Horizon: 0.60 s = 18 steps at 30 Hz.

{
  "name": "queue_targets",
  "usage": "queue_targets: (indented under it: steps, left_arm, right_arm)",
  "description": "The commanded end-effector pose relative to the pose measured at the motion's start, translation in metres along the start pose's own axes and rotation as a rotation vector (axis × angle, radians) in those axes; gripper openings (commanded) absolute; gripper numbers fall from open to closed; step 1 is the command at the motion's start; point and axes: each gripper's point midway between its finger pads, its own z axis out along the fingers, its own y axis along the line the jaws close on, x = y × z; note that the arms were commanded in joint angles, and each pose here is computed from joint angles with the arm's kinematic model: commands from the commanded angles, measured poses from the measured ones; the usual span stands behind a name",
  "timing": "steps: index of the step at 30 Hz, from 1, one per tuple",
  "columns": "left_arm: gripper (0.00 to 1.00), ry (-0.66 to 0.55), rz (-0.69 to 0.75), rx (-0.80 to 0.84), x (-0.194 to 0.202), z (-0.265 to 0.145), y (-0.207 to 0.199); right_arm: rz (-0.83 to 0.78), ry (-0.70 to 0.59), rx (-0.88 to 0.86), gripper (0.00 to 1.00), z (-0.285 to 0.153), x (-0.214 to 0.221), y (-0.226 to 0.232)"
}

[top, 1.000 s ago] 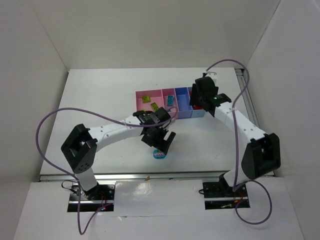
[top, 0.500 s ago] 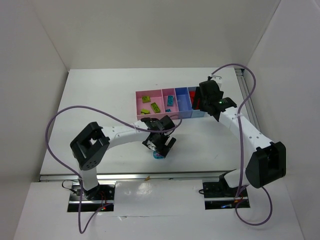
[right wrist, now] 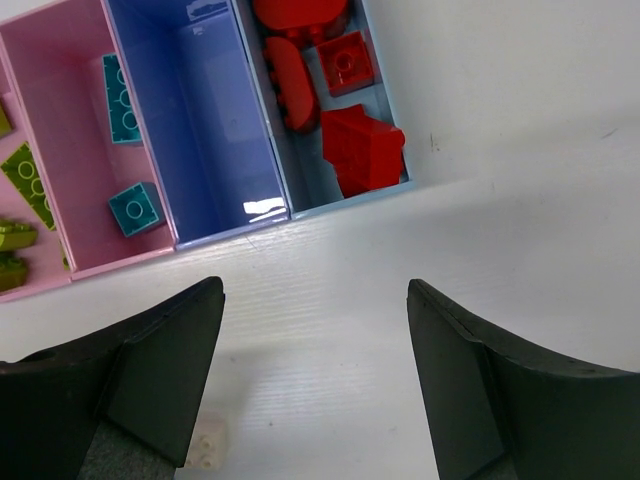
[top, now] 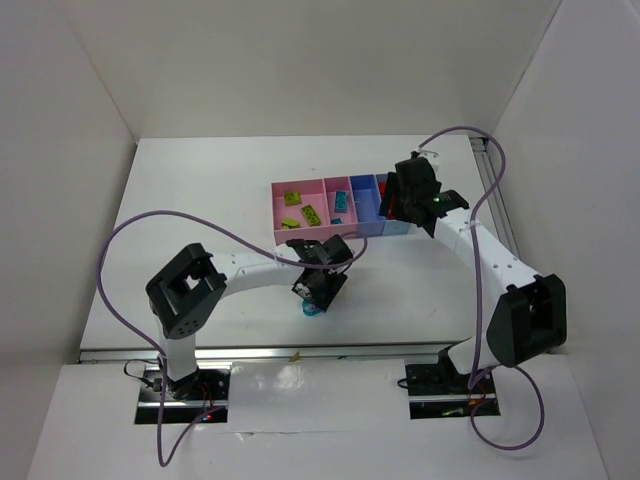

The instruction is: Sort the legos into containers by color

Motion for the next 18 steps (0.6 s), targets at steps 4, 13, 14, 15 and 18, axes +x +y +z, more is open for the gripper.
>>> queue_targets:
  steps: [4,13,14,15,18]
  left_arm:
    - [0.28,-0.013,0.001,-0.024,-0.007,-0.015,0.002]
    - [0.25,-0.139,-0.103,0.012,-0.064,-0.081,0.011]
    - [0.25,-0.160,-0.127,0.025,-0.074,-0.089,0.012]
    - [0.25,-0.164,-0.154,0.015,-0.082,-0.093,0.022]
    - [0.23,-0.237,-0.235,0.019,-0.126,-0.106,0.036]
  right_arm:
    - [0.028,-0.036,-0.020,0.81,-0.004,-0.020,0.007]
    - [0.063,-0.081,-0.018,0.80,-0.017,-0.036,-0.003]
    - [0.072,-0.083,-0.007,0.80,-0.016,-0.038,-0.008]
    - [0.088,-0.106,-0.006,0.80,-0.023,-0.045,-0.014]
    - [0.106,-0.115,0.010,0.80,-0.026,-0.046,-0.025]
